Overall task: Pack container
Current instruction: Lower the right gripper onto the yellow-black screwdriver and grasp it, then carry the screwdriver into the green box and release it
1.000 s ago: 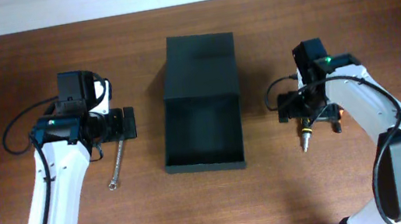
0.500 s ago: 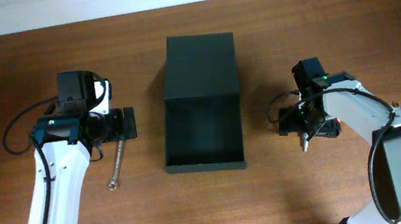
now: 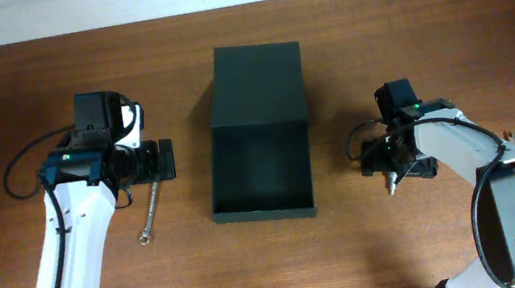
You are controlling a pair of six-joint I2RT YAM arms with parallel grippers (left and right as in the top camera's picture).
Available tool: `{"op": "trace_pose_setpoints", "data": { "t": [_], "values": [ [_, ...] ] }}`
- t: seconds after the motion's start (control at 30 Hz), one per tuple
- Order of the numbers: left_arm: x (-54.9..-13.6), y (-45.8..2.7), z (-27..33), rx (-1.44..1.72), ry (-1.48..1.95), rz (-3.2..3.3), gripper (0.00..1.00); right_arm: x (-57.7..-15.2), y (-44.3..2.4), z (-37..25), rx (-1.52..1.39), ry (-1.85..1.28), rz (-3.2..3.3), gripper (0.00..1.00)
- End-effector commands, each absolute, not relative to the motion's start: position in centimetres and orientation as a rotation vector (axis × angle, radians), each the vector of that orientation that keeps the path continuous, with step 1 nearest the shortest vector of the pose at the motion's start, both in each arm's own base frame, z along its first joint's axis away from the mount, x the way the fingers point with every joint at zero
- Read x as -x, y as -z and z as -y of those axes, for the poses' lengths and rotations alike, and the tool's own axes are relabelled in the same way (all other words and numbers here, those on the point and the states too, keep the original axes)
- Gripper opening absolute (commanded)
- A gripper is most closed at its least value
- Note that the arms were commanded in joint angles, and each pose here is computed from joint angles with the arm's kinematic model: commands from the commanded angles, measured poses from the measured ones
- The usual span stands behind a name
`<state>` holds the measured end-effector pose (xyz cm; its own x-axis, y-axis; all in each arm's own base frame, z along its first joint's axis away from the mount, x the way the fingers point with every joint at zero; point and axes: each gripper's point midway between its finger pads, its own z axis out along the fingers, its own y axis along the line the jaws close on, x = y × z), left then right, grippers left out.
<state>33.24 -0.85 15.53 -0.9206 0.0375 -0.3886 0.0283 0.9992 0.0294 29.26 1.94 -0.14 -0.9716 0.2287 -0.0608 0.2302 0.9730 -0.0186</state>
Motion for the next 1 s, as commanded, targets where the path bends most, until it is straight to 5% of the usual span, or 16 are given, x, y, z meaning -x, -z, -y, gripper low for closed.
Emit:
{"op": "trace_pose_setpoints", "data": {
  "t": [0.0,0.2,0.3,0.6,0.8,0.97],
  "values": [
    [-33.6,-16.3,1.0,-0.038,-0.014,-2.719,0.99,-29.0,0.5,-1.3,-0.384,0.083,-3.061,0.91],
    [-33.6,-16.3,1.0,-0.039,-0.014,-2.719,0.99,-29.0,0.5,-1.3,-0.384,0.083,-3.061,0.50],
    [-33.7,-16.4,1.0,-0.039,-0.014,-2.719,0.99,-29.0,0.5,-1.3,-0.384,0.083,-3.061,0.45],
    [-33.7,-16.4,1.0,-0.039,-0.014,-2.719,0.99,-29.1,0.5,-1.3,-0.383,0.082,-3.058,0.04],
    [-33.6,-16.5,0.9,-0.034,-0.015,-2.714,0.99,-31.0,-1.6,-1.6,-0.249,0.060,-3.015,0.04],
    [-33.4,-17.8,-1.0,0.045,-0.031,-2.674,0.99,-35.5,-11.3,-3.6,-0.037,-0.061,-2.848,0.04]
  ]
}}
